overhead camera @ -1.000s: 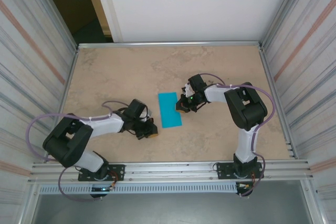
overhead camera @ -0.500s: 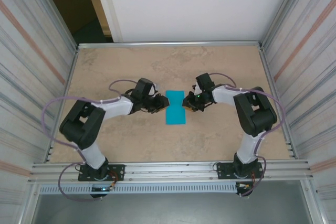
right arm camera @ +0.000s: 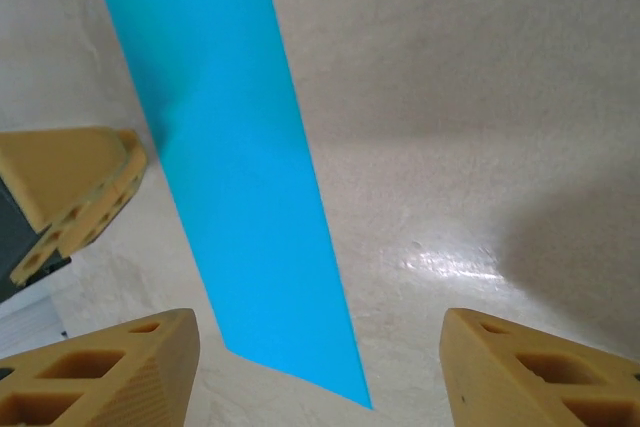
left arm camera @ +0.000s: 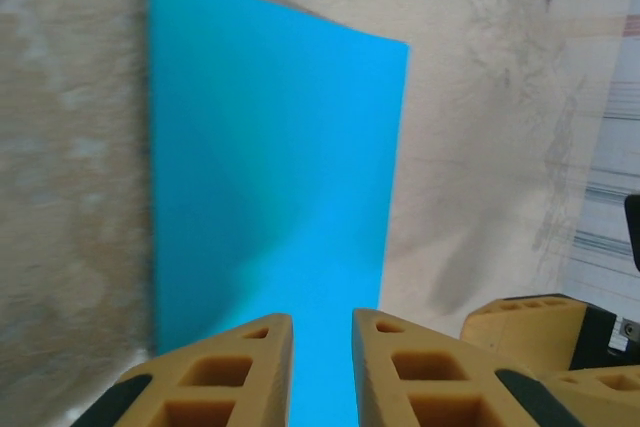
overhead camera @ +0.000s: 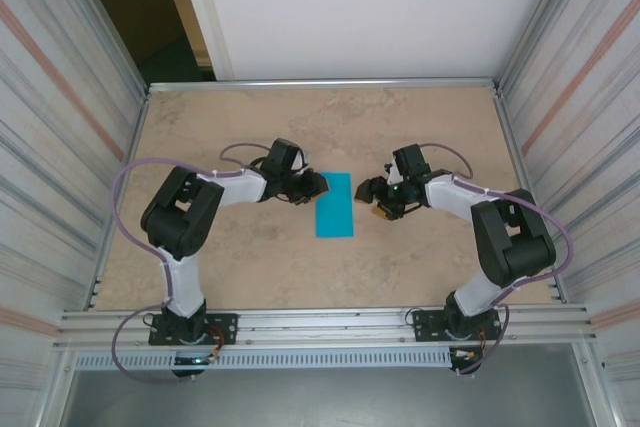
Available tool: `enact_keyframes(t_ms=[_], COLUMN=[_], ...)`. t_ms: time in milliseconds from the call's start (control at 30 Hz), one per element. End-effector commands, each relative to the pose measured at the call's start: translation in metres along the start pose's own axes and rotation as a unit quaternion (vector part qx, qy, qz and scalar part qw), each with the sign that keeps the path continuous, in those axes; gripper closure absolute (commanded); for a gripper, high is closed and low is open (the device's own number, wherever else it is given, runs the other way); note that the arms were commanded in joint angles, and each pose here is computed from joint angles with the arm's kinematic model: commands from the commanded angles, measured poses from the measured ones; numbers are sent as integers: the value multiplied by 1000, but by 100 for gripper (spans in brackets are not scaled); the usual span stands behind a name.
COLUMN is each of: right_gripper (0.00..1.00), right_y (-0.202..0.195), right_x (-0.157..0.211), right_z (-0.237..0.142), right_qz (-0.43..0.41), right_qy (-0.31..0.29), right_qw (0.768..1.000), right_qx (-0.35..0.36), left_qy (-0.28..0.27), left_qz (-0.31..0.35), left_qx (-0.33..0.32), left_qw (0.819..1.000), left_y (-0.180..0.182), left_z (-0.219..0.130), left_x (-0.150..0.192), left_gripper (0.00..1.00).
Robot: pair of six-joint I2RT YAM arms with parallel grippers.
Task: Fold a paper plane with a square sheet of paper (pick it up from the middle)
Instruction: First fold the square sheet of paper in half at the center of the table.
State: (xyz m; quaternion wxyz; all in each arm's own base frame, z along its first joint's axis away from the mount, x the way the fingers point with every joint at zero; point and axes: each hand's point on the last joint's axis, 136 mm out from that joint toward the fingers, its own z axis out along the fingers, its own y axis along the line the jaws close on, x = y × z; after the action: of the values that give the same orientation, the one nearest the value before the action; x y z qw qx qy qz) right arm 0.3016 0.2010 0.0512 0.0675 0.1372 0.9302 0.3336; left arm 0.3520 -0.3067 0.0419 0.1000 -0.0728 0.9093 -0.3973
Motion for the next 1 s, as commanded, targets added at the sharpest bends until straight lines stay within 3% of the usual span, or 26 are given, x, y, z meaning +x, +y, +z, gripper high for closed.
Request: enact_keyframes(t_ms=[0,400,600,967], right_gripper=[36,39,40,50], right_y=[4,6,4,-1], right_x=[8,50,68,73], right_z=[-4,1,9,22], right_qz=[-8,5,12,-4], right_qy=[3,62,87,103], right_qw=[1000,998,996,994], right_qx=[2,-7,1,25], left_qy=[23,27,34,36], left_qz=[-19,-83,-89,-94], left_qx=[-9,-92,-106,-113], left_qw=[1000,992,990,988], left_y=[22,66,70,74], left_z=[9,12,16,16], left_x=[13,26,30,31], left_gripper=[78,81,81,81])
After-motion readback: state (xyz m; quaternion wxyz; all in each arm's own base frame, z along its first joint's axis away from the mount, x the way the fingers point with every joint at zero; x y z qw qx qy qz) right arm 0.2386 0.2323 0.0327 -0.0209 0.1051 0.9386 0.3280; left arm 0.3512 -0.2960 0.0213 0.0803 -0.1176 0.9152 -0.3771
